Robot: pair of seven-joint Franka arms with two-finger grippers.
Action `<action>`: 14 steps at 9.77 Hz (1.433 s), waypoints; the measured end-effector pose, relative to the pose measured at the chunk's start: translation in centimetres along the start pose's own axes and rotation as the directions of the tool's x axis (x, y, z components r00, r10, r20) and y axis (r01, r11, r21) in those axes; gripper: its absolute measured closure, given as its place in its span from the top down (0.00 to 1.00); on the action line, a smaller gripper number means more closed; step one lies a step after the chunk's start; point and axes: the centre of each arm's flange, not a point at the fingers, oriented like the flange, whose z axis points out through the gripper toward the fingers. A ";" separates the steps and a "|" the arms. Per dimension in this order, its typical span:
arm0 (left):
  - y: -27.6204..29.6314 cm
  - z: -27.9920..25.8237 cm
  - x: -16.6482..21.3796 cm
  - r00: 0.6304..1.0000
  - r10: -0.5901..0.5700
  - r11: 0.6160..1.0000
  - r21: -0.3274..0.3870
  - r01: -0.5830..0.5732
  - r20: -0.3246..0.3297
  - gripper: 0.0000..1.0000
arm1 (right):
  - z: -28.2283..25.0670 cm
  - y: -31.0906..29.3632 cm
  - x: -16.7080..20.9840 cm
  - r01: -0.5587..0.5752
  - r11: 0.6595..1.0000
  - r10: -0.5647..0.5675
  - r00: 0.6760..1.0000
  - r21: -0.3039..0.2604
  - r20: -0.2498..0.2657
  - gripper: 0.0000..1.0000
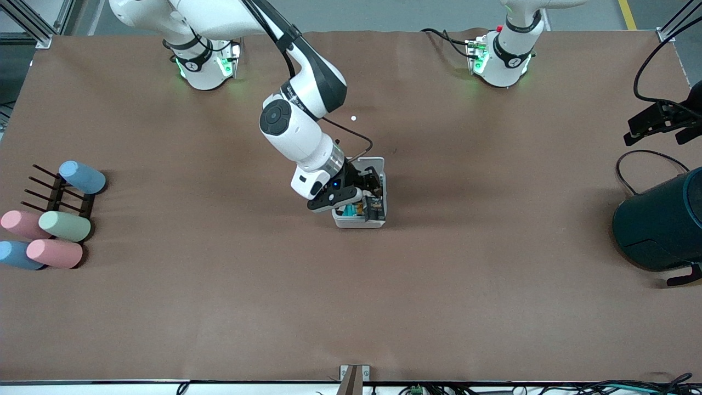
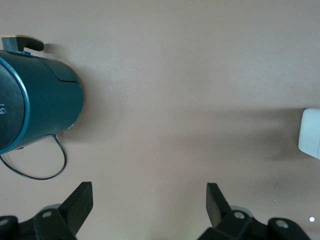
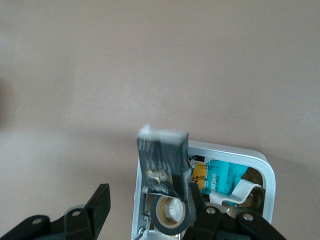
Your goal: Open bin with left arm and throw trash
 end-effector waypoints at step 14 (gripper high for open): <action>0.8 0.3 0.3 0.999 0.033 0.999 0.000 -0.033 0.000 1.00 | -8.9 12.3 6.0 0.137 0.973 -0.094 0.970 -0.185 0.224 1.00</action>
